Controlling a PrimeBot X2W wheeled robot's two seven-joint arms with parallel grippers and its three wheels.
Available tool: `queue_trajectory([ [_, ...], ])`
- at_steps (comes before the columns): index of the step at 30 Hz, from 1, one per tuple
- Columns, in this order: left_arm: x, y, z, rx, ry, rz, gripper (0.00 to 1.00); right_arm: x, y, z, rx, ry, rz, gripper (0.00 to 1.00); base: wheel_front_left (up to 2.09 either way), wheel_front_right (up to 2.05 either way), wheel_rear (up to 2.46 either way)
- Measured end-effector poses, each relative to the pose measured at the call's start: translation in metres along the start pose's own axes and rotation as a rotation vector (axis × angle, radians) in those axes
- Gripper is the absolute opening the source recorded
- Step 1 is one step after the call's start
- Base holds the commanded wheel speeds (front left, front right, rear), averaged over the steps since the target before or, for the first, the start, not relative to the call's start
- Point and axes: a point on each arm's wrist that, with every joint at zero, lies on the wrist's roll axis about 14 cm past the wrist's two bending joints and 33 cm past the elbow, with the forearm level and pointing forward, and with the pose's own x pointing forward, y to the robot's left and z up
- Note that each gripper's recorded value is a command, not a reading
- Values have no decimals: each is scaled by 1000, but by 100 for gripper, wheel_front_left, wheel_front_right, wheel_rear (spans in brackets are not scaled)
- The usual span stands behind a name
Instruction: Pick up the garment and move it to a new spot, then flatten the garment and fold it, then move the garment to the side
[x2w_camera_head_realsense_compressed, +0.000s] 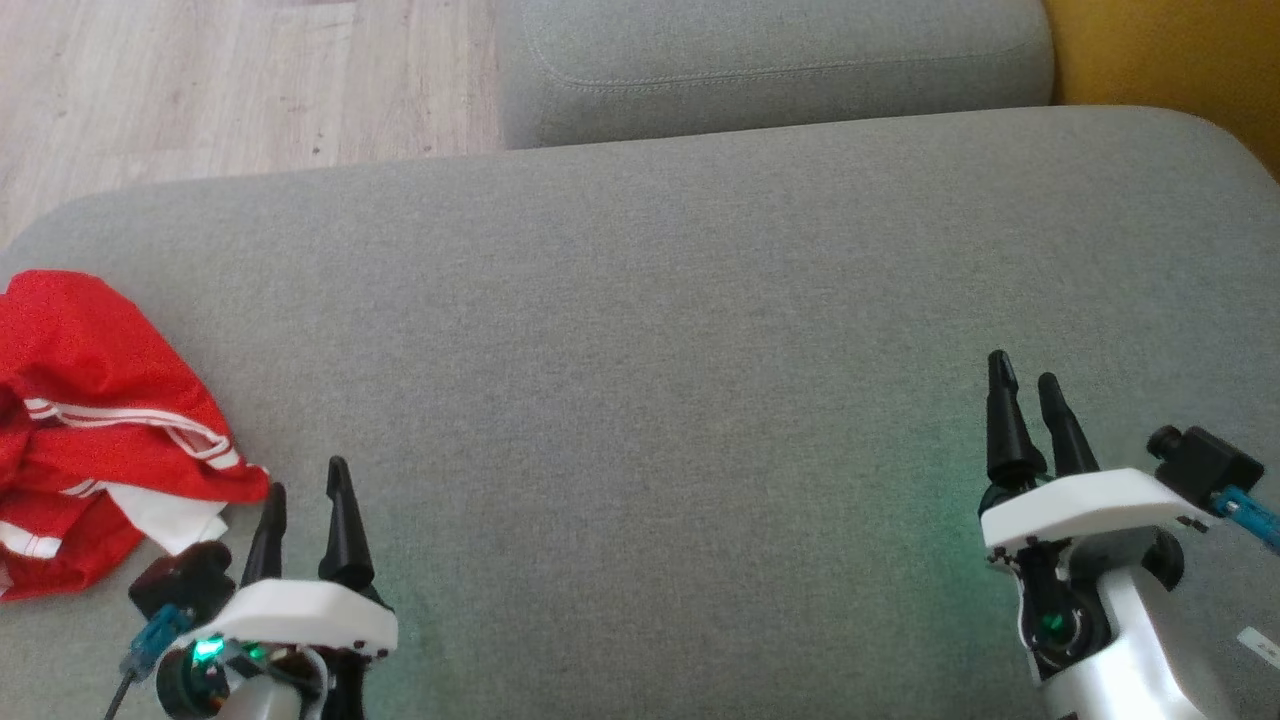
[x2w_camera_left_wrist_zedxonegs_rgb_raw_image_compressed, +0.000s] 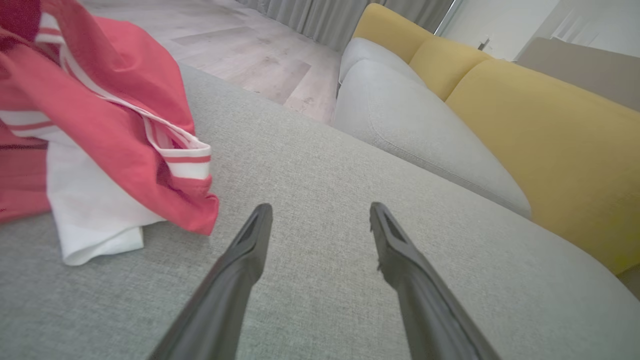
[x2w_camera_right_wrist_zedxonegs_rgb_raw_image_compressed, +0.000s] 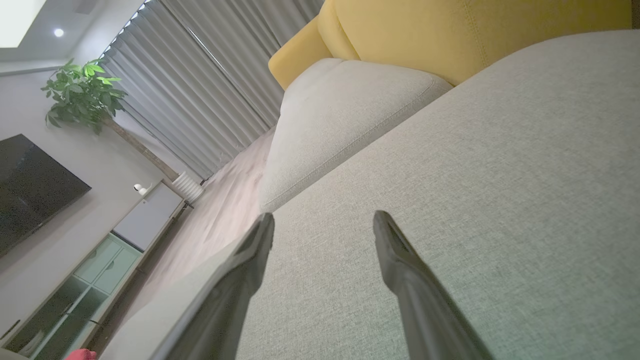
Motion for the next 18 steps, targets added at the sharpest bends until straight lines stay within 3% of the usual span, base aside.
queue_trajectory([
  [18, -2, -4, 5, 214, -40, -1, 100, -4, 8, -6, -221, -1, 36, 100, 0, 0, 0],
])
